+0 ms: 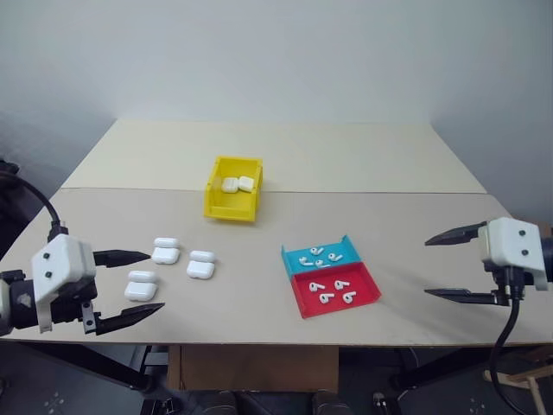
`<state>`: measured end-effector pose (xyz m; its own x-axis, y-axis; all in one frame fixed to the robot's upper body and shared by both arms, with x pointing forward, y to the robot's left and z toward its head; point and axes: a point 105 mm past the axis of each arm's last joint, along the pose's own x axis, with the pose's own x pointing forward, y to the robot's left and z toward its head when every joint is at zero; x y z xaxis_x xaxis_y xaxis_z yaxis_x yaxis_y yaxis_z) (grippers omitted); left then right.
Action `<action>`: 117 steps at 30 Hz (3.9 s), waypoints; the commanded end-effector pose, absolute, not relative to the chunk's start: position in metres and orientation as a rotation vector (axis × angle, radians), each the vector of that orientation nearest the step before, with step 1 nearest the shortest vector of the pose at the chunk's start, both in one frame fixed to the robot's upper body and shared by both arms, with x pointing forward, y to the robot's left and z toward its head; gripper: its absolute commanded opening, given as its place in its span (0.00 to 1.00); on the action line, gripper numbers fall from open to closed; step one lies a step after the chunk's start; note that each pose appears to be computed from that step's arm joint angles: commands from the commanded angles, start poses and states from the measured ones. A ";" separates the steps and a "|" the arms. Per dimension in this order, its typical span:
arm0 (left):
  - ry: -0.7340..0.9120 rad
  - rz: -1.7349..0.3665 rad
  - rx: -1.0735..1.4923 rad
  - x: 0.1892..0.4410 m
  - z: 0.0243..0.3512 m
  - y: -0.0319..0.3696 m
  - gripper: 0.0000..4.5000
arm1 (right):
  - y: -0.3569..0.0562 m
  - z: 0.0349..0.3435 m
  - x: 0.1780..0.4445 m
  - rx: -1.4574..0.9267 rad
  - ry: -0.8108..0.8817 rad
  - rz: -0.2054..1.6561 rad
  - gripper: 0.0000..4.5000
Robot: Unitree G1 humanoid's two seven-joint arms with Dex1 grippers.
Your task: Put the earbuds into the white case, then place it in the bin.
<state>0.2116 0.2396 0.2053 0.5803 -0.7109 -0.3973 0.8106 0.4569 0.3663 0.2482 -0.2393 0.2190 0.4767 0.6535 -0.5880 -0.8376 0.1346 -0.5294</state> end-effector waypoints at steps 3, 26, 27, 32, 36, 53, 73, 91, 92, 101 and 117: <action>0.180 -0.898 0.578 0.212 0.214 0.240 1.00 | -0.238 0.228 0.248 -0.977 0.203 1.091 0.99; 0.413 -0.451 0.462 0.193 0.188 0.219 1.00 | -0.239 0.221 0.247 -0.954 0.258 1.132 0.99; 0.464 -0.389 0.444 0.196 0.182 0.224 1.00 | -0.239 0.220 0.248 -0.952 0.264 1.131 0.99; 0.673 -0.240 0.432 0.205 0.161 0.246 1.00 | -0.235 0.216 0.249 -0.938 0.271 1.144 0.99; 0.723 -0.158 0.346 0.219 0.156 0.262 1.00 | -0.231 0.211 0.250 -0.925 0.275 1.145 0.99; 0.841 0.010 0.166 0.266 0.152 0.284 1.00 | -0.231 0.201 0.231 -0.866 0.318 1.072 0.99; 0.898 0.101 0.080 0.283 0.122 0.272 1.00 | -0.229 0.194 0.224 -0.844 0.333 1.031 0.99; 0.934 0.093 0.095 0.271 0.118 0.272 0.62 | -0.228 0.189 0.223 -0.850 0.342 1.030 1.00; 0.928 0.110 0.098 0.271 0.119 0.274 0.62 | -0.228 0.189 0.223 -0.849 0.341 1.030 1.00; 0.631 -0.017 0.254 0.275 0.207 0.262 0.62 | -0.229 0.199 0.228 -0.875 0.299 1.020 1.00; -0.286 -0.957 0.134 0.269 0.216 0.128 0.62 | -0.199 0.222 0.239 -1.125 0.367 1.259 1.00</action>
<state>0.2730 0.1325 0.2069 0.6080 -0.7900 0.0794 0.7764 0.6125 0.1485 0.2432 -0.2052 0.2193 0.3673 0.5726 -0.7329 -0.8873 -0.0206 -0.4608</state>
